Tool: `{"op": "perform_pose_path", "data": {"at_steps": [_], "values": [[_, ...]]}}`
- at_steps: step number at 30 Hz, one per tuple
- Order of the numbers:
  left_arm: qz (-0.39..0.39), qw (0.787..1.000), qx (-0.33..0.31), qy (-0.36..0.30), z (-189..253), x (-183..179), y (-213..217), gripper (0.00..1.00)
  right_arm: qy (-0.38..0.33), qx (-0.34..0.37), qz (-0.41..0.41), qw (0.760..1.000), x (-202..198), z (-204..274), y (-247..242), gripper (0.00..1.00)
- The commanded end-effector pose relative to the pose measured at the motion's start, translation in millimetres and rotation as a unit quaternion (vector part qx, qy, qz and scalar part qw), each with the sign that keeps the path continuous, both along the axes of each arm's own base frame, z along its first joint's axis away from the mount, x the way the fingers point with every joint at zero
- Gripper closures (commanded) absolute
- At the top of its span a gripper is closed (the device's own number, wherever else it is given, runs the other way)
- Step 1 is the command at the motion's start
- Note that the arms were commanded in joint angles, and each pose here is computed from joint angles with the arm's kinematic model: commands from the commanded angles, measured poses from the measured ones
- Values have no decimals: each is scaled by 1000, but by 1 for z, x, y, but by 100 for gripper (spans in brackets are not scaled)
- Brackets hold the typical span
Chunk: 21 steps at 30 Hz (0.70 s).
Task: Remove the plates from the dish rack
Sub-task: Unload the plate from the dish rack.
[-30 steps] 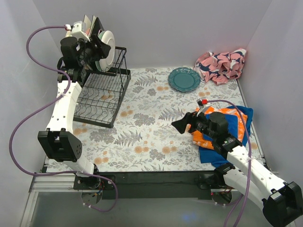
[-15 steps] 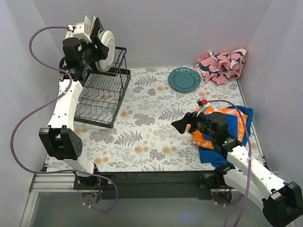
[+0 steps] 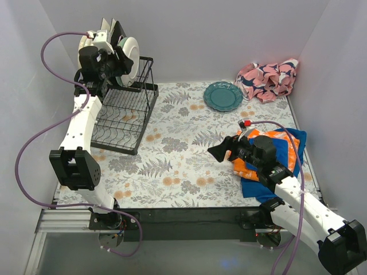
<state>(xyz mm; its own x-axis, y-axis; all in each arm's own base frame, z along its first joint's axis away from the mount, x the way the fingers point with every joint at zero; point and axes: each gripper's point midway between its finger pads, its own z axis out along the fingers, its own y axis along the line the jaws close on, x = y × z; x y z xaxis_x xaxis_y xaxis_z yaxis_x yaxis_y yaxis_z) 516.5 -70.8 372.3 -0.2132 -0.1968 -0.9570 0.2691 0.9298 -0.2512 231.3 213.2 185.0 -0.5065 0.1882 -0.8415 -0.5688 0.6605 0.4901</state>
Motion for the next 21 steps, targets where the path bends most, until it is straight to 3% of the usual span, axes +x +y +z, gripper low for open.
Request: {"op": "perform_pose_path", "data": {"at_steps": [1, 20, 21], "values": [[-17, 1000, 10, 15, -19, 5, -3, 52, -28, 15, 4, 999, 4, 16, 4, 8], [-30, 998, 43, 29, -45, 16, -2, 56, -29, 16, 3, 999, 3, 17, 4, 8], [-30, 998, 44, 28, -44, 16, -2, 62, -29, 17, 2, 999, 3, 17, 3, 8]]}}
